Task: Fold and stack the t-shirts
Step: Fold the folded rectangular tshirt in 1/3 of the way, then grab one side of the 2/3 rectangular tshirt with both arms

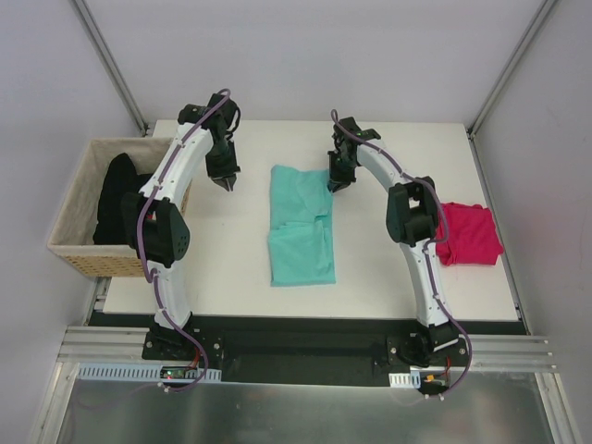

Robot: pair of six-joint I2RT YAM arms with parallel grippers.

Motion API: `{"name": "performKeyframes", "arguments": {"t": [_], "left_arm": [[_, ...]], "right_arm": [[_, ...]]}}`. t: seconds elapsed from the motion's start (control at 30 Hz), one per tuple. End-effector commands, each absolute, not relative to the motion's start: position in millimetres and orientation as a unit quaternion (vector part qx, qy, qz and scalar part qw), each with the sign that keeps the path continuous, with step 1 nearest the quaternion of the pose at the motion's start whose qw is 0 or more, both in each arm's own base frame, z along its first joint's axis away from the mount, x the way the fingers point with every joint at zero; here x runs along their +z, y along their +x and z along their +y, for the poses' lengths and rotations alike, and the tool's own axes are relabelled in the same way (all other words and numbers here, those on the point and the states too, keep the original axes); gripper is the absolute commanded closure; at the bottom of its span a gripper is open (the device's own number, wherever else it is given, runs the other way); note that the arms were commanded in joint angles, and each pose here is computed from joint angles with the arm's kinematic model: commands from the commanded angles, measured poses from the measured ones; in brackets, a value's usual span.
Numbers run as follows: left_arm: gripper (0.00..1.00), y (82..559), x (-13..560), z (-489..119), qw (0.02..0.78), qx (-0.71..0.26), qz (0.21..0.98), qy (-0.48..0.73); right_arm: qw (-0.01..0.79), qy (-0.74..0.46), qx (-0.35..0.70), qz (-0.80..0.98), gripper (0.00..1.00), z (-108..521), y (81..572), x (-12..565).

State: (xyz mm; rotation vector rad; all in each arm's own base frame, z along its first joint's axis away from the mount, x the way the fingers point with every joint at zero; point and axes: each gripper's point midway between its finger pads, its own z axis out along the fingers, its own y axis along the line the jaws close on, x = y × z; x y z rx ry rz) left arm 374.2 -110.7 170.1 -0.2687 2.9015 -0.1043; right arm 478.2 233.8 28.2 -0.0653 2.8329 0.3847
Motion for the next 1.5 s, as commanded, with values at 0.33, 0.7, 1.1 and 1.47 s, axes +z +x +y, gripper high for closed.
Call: {"name": "performKeyframes", "arguments": {"t": [0.33,0.7,1.1,1.47], "left_arm": [[0.9,353,165,-126,0.084,-0.099,0.988,-0.08],[0.9,297,142,-143,0.052,-0.102,0.989,-0.09],[0.9,214,107,-177,-0.003,-0.063,0.996,-0.064],[0.9,183,70,-181,-0.029,-0.048,0.997,-0.048]], "right_arm": [[0.292,-0.002,-0.008,0.956,0.59,157,490,141],[0.245,-0.014,0.01,0.969,0.6,168,405,130],[0.186,-0.049,-0.012,0.981,0.62,176,287,83],[0.179,-0.065,-0.029,0.981,0.62,180,229,68]]}}
